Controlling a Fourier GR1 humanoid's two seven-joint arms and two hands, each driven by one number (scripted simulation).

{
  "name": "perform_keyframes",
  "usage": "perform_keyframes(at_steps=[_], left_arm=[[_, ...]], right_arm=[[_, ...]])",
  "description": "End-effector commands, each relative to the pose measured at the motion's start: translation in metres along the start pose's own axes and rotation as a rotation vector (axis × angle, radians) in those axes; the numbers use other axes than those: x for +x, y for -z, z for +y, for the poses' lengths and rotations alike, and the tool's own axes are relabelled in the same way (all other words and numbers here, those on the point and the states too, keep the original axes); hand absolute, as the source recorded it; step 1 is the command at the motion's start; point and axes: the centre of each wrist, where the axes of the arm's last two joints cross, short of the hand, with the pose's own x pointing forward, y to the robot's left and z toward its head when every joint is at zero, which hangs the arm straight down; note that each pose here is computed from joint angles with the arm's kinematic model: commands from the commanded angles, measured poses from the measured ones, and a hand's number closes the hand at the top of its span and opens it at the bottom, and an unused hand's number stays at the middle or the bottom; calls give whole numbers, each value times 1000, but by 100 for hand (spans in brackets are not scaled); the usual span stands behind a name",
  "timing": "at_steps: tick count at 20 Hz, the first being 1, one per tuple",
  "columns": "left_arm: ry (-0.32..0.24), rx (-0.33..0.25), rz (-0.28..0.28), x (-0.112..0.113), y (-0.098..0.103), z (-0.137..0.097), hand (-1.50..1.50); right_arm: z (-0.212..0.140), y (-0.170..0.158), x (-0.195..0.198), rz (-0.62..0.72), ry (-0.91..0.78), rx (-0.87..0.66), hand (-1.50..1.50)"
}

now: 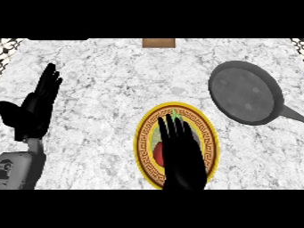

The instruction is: Pick the bell pepper from the plate and place it in the pan

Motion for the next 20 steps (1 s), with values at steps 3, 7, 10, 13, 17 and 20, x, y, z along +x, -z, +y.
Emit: perform_keyframes(at_steps=[3,7,10,13,17,20], left_arm=[[6,-15,-3,-6,-21,9,0],[-10,-11,13,7,14,1,0],[-5,7,-19,-9,1,16,0],[2,10,-8,-11,-5,7,0],[0,-9,6,15,4,-1,0],[5,-13,1,-1,11,-7,0]], right_arm=[[0,12,-12,52,-25,39,-150],[11,27,-1,35,-32,53,-150],[27,21,-4,49,-76,57,-150],[39,31,-2,73,-88,79,-150],[46,60,-16,85,-62,97,-150],[61,49,-14,80,-88,141,-150]])
